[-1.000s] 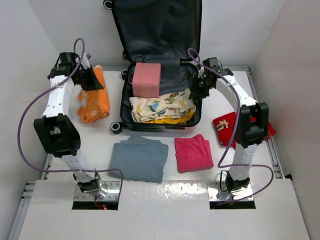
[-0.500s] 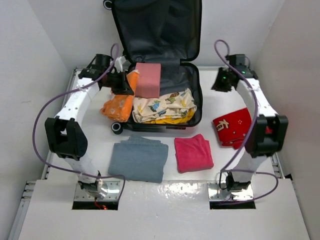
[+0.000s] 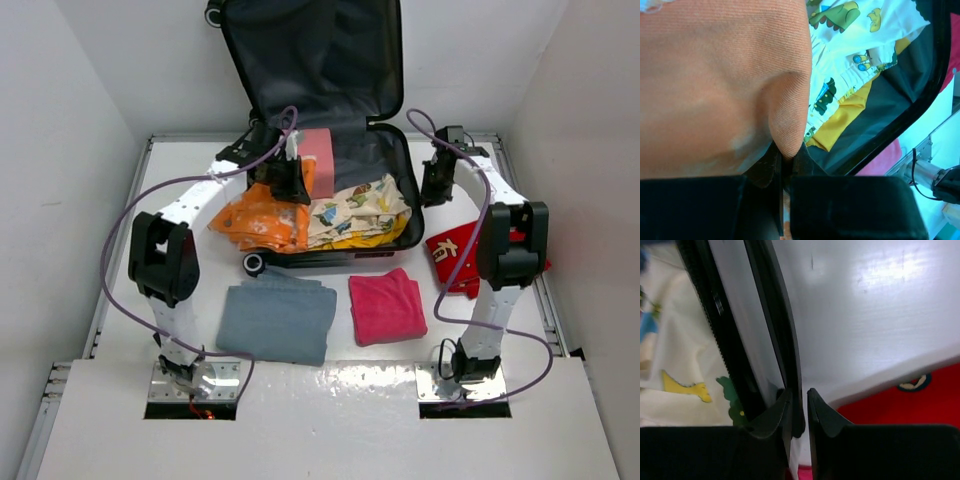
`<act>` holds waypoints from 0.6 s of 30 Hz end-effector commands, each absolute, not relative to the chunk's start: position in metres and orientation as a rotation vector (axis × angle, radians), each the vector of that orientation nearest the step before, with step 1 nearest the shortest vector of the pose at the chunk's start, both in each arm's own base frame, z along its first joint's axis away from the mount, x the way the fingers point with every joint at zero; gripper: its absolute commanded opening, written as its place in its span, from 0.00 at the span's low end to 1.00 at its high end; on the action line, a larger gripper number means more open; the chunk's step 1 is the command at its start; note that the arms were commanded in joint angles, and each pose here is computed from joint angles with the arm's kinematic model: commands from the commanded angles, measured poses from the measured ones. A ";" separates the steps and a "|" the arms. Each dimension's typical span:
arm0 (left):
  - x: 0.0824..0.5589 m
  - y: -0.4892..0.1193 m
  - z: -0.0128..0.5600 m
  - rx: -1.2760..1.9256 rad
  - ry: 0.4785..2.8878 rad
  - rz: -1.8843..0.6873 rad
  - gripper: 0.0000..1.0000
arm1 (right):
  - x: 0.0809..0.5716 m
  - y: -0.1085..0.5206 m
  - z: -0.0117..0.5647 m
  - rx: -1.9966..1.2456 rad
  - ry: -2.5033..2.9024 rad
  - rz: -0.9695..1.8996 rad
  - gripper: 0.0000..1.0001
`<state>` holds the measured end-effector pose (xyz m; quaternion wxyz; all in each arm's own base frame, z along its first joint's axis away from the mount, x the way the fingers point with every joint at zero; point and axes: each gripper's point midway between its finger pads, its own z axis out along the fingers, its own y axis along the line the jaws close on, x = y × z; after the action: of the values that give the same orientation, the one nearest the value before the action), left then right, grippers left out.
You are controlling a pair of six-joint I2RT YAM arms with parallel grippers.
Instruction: Pack the luggage
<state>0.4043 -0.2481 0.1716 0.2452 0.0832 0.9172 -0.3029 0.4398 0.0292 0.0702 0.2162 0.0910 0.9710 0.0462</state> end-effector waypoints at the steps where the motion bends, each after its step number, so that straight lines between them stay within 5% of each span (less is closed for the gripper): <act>1: 0.413 -0.302 0.217 0.325 2.311 -1.022 0.00 | 0.446 0.024 0.068 0.268 2.675 0.077 0.18; 18: 0.425 -0.357 0.219 0.345 2.246 -1.065 0.00 | 0.453 0.105 0.063 0.219 2.685 0.464 0.18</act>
<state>0.4226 -0.2814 0.1671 0.2559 0.0765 0.9162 -0.2988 0.4521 0.0403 0.0651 0.2210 0.1018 0.9669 0.0764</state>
